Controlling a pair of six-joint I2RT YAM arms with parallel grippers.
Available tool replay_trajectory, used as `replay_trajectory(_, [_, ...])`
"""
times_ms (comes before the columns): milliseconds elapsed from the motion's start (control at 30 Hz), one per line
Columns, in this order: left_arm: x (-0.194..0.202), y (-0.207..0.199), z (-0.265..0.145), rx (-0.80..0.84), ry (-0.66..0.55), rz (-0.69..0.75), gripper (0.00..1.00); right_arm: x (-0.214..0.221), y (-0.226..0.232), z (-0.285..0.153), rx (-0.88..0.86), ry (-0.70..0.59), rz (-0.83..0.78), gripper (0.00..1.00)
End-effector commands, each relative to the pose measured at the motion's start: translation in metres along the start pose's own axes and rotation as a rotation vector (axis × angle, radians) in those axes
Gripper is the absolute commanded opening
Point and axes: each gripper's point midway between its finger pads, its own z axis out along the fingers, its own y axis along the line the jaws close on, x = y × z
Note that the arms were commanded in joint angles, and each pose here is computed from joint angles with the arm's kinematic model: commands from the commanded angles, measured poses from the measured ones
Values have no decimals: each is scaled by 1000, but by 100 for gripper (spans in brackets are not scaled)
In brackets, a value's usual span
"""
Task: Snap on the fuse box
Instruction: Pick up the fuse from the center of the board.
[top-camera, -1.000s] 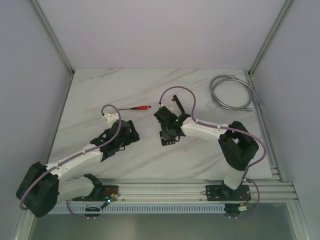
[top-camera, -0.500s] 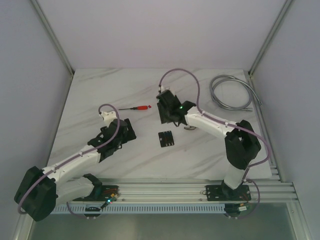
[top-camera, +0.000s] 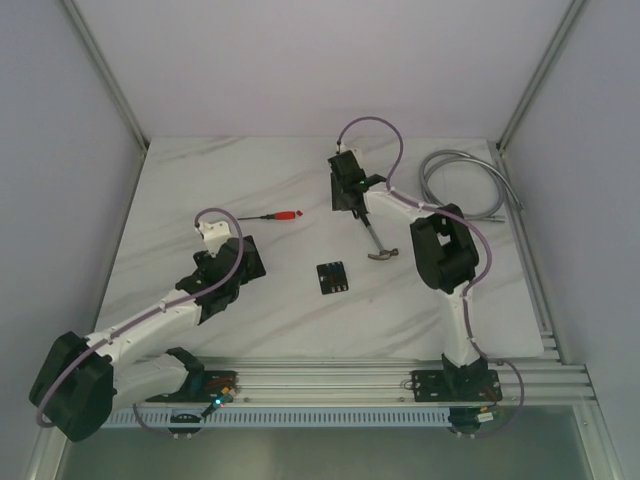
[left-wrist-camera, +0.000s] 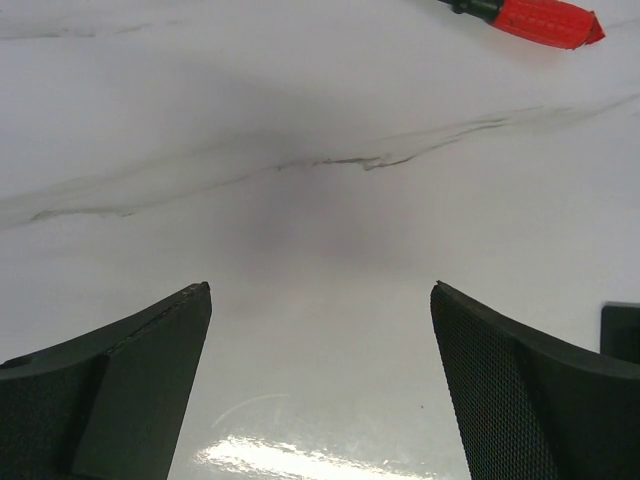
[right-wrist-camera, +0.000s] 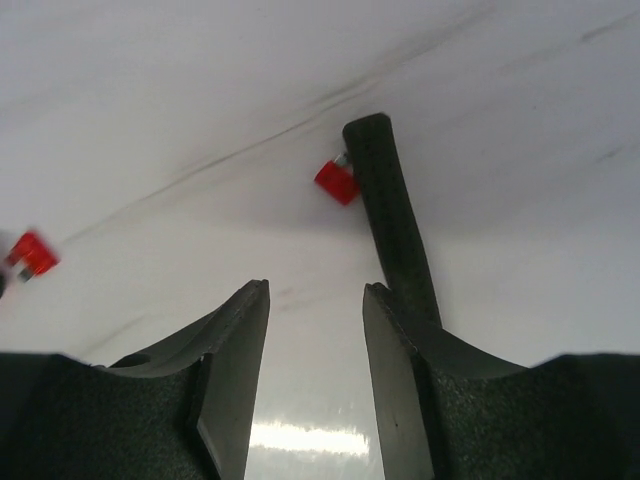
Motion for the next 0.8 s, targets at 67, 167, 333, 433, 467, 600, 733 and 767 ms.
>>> replay_trajectory(67, [0,15,5,-72,-17,44,100,-15,0,33,-31,-14,30,49])
replay_trajectory(167, [2,16,7,-78,-11,50,100,-12,-4,45,-22,2,40,48])
replay_trajectory(333, [5,15,9,-78,-4,55,100,-7,-13,59,17,20,63,48])
replay_trajectory(433, [5,14,10,-78,-3,56,100,-6,-13,64,23,21,59,46])
replay_trajectory(467, [6,15,10,-80,-1,56,100,-6,-14,66,30,20,59,45])
replay_trajectory(600, [6,14,11,-77,2,57,100,-3,-19,69,63,19,53,40])
replay_trajectory(733, [7,14,11,-76,3,56,100,3,-22,70,84,32,42,37])
replay_trajectory(767, [7,14,11,-76,5,57,100,4,-21,69,83,34,40,36])
